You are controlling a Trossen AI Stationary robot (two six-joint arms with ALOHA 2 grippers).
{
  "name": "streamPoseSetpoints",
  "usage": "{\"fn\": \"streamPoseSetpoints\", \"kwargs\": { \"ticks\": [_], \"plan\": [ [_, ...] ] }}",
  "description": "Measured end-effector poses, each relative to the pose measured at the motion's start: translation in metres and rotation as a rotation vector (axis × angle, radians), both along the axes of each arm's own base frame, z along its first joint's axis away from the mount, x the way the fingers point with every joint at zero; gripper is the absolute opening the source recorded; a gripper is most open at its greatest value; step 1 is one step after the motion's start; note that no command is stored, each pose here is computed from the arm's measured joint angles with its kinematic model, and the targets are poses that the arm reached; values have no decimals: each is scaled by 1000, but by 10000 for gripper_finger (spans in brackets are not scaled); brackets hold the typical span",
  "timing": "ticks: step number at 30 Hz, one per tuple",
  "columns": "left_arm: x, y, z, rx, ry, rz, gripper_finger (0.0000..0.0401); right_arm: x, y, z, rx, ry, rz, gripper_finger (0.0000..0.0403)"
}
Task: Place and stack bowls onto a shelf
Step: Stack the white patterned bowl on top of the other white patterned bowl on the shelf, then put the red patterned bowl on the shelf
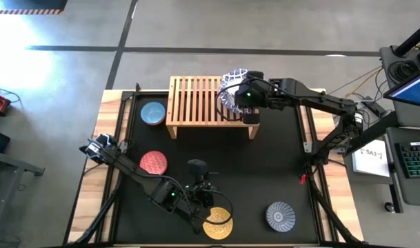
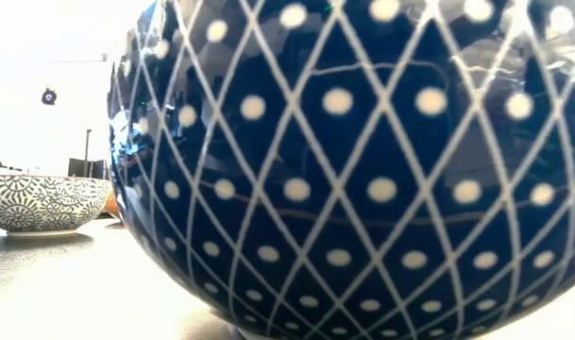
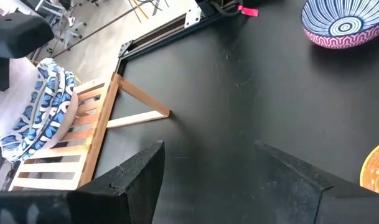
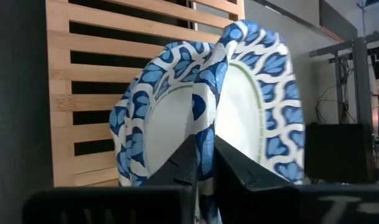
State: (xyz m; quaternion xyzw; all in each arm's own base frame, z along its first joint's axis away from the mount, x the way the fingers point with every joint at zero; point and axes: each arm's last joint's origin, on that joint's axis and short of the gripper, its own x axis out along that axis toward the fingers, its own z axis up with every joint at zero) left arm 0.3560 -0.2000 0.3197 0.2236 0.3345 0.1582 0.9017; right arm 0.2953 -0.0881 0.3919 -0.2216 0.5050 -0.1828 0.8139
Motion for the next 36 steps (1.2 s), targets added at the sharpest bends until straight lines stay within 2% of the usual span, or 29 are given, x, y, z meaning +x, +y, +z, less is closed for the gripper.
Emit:
{"fn": "streamPoseSetpoints", "kwargs": {
  "ticks": [11, 13, 17, 24, 30, 36],
  "plan": [
    [-1, 0, -1, -2, 6, 3, 225, 0, 4, 1, 20, -21, -22, 134],
    [-1, 1, -1, -6, 6, 8, 225, -1, 9, 4, 57, -47, -42, 146],
    [-2, 1, -2, -10, 13, 17, 225, -4, 21, 9, 204, -85, -51, 162],
    [-3, 2, -3, -45, 7, 47, 225, -5, 46, 12, 337, -112, -87, 166],
    [-8, 3, -7, -161, 50, 82, 225, -2, 81, 4, 595, -110, -87, 150],
    [-12, 2, -10, -230, 90, 104, 225, -13, 119, -17, 674, 49, -192, 141]
  ]
}}
